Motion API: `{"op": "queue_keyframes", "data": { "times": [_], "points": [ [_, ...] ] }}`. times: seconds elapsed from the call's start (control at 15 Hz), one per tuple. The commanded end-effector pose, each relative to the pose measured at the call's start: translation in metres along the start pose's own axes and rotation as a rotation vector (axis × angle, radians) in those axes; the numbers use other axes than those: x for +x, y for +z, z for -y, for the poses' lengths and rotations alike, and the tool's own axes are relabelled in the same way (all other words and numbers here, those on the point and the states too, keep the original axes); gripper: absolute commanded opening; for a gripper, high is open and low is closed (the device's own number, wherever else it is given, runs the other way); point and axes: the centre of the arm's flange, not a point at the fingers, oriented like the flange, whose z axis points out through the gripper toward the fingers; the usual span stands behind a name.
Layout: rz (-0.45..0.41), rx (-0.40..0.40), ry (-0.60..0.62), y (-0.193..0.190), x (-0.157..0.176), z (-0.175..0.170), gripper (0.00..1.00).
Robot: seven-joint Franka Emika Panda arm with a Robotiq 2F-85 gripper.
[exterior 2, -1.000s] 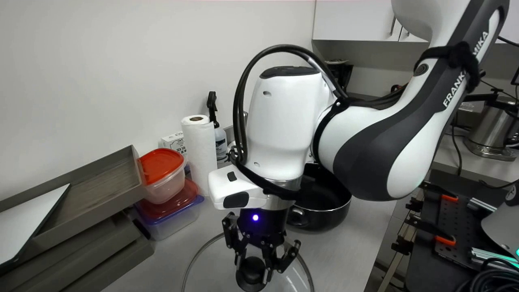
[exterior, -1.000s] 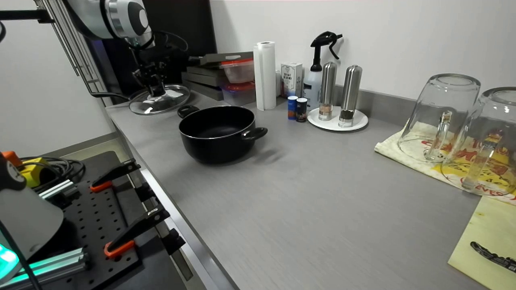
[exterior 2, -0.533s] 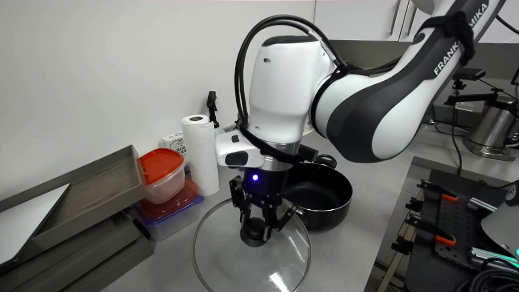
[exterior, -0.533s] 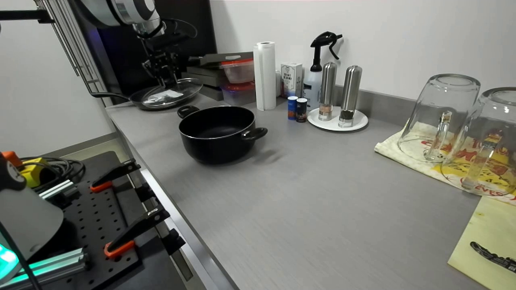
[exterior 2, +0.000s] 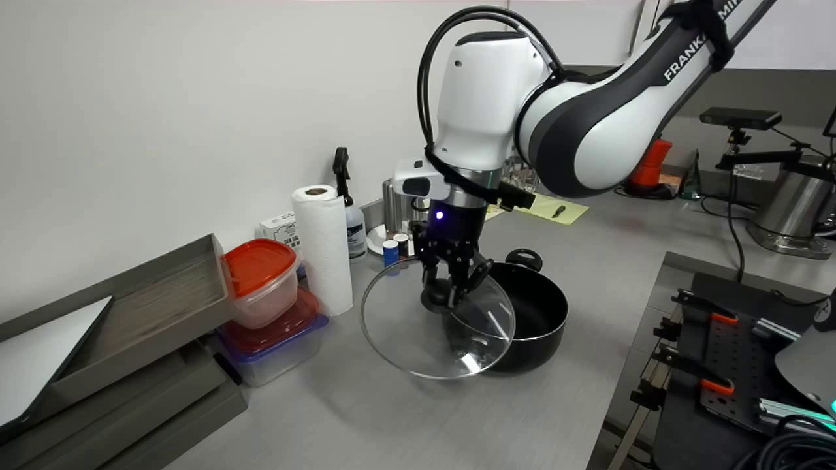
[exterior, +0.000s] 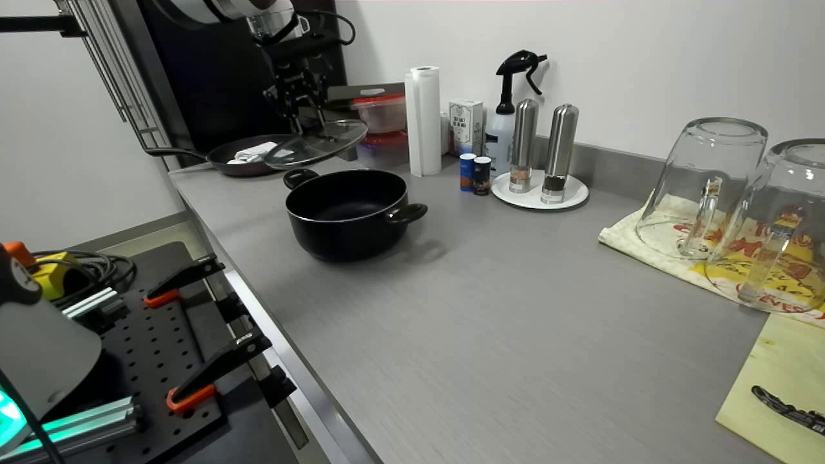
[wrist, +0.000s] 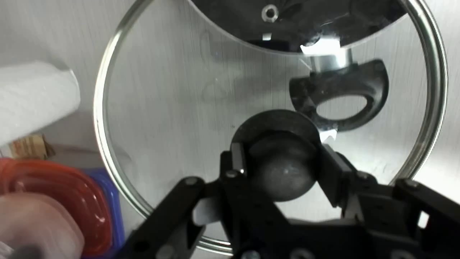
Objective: Put the glass lid on the black pot
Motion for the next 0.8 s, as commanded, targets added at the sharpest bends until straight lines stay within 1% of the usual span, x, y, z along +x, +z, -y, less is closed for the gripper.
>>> {"op": "queue_keyframes", "data": {
  "times": [0.0, 0.33, 0.6, 0.73],
  "points": [
    [0.003, -0.008, 0.118, -0.027, -0.057, -0.007, 0.26],
    [0.004, 0.005, 0.282, -0.031, -0.124, -0.018, 0.26],
    [0.0, 0.016, 0.376, -0.026, -0.164, -0.021, 0.26],
    [-0.007, 0.02, 0.406, -0.021, -0.178, -0.019, 0.26]
  ]
}}
